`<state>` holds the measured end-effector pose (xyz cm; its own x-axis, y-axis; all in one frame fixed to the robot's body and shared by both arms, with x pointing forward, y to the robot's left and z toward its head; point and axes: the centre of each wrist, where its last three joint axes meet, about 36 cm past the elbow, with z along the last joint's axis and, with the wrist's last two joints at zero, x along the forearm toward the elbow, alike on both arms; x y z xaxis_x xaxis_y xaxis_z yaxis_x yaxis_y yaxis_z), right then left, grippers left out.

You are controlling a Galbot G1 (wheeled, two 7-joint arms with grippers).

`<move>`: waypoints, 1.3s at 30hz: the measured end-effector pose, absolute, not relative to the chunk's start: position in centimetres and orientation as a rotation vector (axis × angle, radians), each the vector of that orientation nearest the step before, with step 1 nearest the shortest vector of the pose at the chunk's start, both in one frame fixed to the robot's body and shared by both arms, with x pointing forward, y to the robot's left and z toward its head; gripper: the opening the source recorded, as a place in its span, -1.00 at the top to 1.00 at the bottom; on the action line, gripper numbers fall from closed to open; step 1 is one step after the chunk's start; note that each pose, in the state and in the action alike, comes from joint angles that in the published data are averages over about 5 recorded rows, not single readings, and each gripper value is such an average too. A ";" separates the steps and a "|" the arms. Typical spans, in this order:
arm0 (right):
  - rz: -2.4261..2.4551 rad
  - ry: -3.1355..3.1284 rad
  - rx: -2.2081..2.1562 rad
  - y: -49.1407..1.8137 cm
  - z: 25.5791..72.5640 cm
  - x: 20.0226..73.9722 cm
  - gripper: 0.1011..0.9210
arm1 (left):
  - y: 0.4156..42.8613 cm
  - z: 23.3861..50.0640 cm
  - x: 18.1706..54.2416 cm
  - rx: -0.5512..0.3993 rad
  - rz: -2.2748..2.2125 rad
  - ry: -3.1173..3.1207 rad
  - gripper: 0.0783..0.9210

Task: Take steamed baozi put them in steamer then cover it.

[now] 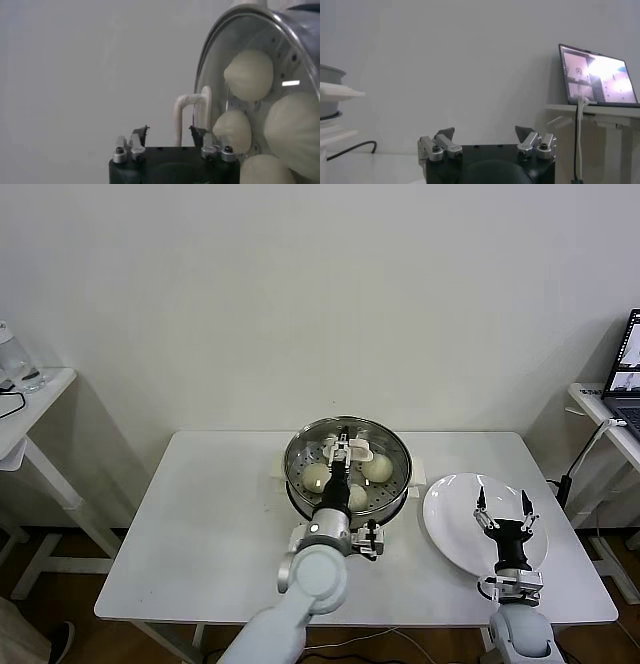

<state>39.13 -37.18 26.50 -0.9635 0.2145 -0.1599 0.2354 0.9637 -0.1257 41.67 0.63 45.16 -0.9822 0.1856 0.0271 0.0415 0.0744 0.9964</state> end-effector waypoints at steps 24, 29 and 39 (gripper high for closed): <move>-0.002 3.101 0.262 -34.7 29.7 37.7 -0.76 | 22.4 43.3 42.9 0.163 0.877 2.891 -0.77; 0.011 3.125 0.254 -34.4 29.9 37.1 -0.76 | 26.1 40.2 42.3 0.146 0.634 2.981 -0.77; 0.031 3.151 0.241 -33.4 29.9 35.6 -0.76 | 29.1 36.4 39.2 0.140 0.422 3.044 -0.77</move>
<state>35.64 -33.37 29.91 -0.9882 0.1518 0.0205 0.1522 0.9882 0.0181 39.17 29.07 36.36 -0.9938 0.0987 -0.0521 0.0808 0.9583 0.2743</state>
